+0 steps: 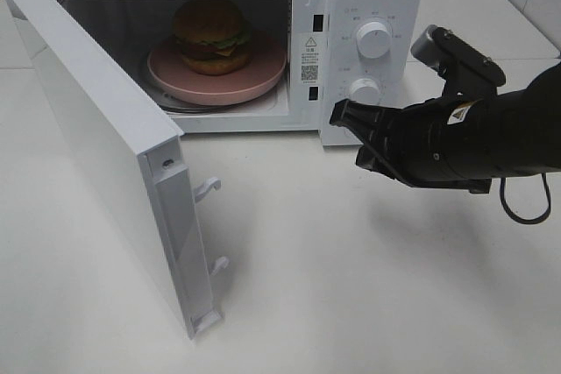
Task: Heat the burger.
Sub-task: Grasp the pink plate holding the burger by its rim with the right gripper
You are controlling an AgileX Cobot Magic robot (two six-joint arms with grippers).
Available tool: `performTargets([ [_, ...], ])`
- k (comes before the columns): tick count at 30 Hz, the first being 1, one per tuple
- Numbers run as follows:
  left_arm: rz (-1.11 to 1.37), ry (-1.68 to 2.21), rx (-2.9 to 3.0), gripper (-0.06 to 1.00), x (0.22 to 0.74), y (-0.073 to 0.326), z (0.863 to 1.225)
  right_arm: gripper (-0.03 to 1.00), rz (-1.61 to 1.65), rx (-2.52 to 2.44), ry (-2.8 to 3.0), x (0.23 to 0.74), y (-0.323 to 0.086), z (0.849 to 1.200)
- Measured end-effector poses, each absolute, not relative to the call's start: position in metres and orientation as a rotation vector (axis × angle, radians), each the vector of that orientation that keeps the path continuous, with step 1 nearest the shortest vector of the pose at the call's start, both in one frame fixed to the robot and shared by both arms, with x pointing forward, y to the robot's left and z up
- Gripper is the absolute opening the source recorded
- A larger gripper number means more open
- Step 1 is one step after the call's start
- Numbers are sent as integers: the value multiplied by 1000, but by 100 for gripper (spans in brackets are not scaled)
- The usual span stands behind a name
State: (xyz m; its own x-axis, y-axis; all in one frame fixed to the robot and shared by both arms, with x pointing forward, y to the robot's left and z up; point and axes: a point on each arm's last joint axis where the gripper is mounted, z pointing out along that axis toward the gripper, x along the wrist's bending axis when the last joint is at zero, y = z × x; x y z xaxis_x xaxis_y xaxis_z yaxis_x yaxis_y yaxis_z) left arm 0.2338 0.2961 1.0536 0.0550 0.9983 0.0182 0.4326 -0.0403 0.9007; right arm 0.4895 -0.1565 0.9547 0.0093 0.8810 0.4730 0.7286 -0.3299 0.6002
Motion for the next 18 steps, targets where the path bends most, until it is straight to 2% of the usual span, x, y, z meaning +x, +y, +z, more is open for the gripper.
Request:
performTargets([
  [18, 947, 1477, 1578, 99, 234, 296, 1054, 7, 889, 1455, 2363, 489, -143, 981],
])
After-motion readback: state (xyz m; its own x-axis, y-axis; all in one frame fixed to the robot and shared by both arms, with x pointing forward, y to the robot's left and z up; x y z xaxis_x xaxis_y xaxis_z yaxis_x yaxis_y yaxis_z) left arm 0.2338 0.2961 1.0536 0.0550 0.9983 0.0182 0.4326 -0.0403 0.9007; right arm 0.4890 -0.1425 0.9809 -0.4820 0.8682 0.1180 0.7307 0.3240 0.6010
